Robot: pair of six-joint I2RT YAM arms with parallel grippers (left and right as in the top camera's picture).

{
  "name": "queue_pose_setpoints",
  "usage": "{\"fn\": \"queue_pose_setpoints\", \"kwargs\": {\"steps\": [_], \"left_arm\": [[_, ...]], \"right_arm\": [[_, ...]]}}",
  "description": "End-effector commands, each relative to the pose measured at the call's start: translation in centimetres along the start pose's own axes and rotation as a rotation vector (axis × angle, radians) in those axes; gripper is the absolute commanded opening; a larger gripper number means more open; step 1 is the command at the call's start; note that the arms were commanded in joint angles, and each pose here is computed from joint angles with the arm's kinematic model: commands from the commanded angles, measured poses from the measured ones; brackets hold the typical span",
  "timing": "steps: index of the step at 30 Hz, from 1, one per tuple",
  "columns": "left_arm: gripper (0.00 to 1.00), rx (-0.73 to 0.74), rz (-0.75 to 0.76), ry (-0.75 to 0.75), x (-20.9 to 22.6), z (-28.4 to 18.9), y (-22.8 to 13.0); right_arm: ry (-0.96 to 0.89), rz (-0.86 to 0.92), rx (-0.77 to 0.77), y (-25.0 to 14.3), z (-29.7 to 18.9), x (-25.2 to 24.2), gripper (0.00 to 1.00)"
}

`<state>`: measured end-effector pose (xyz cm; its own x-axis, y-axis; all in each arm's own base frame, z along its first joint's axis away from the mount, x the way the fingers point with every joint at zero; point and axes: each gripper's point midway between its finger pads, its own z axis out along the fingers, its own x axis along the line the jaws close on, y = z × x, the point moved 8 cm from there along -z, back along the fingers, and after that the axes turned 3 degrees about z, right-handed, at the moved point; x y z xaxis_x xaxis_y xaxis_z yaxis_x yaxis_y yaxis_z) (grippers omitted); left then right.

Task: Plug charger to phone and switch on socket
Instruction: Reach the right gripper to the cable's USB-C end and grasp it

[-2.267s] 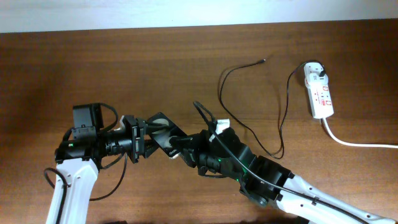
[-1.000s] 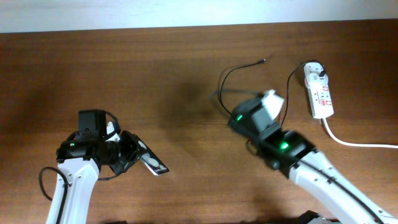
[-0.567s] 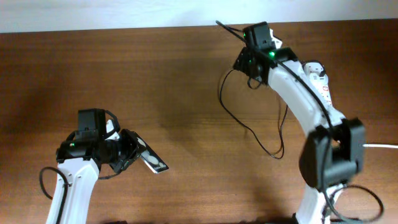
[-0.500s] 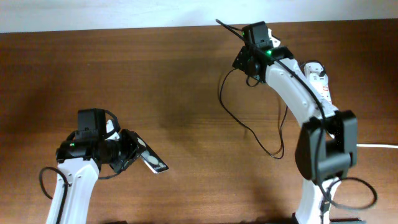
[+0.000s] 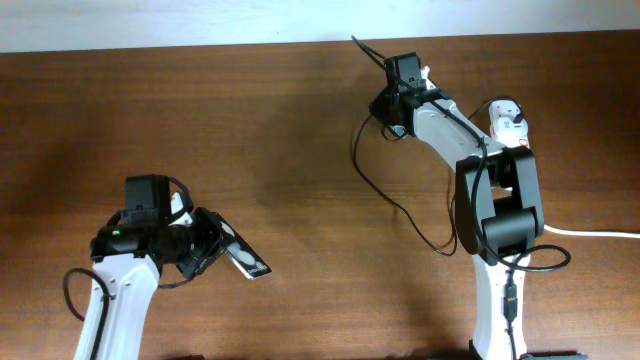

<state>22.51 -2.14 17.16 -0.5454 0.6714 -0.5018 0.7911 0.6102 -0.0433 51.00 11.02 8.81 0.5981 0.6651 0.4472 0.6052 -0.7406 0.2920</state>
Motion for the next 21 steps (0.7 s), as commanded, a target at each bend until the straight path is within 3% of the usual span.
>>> {"fn": "queue_pose_setpoints", "kwargs": {"steps": [1, 4, 7, 13, 17, 19, 21], "left_arm": [[0.0, 0.0, 0.022, -0.014, -0.2, -0.2, 0.0], [0.0, 0.0, 0.022, -0.014, -0.2, -0.2, 0.0], [0.0, 0.0, 0.022, -0.014, -0.2, -0.2, 0.0], [0.0, 0.0, 0.021, -0.015, -0.2, -0.2, 0.0], [0.0, 0.002, 0.021, -0.017, -0.2, -0.2, 0.0], [0.0, 0.002, 0.021, -0.017, -0.2, -0.2, 0.0], [0.0, 0.002, 0.021, -0.017, -0.2, -0.2, 0.0]], "right_arm": [[0.035, -0.053, 0.041, 0.0, 0.3, 0.3, 0.17], [0.114, -0.191, 0.147, -1.0, 0.1, 0.9, 0.04], [0.09, -0.267, 0.243, -2.2, -0.1, 0.0, 0.04], [-0.16, -0.473, 0.527, -5.4, -2.7, -5.2, 0.04], [-0.373, -0.48, 0.774, -7.9, -6.0, -8.8, 0.04], [-0.414, -0.514, 0.84, -8.9, -7.0, -9.1, 0.08], [-0.465, -0.585, 0.817, -9.2, -7.1, -9.2, 0.28]]}}
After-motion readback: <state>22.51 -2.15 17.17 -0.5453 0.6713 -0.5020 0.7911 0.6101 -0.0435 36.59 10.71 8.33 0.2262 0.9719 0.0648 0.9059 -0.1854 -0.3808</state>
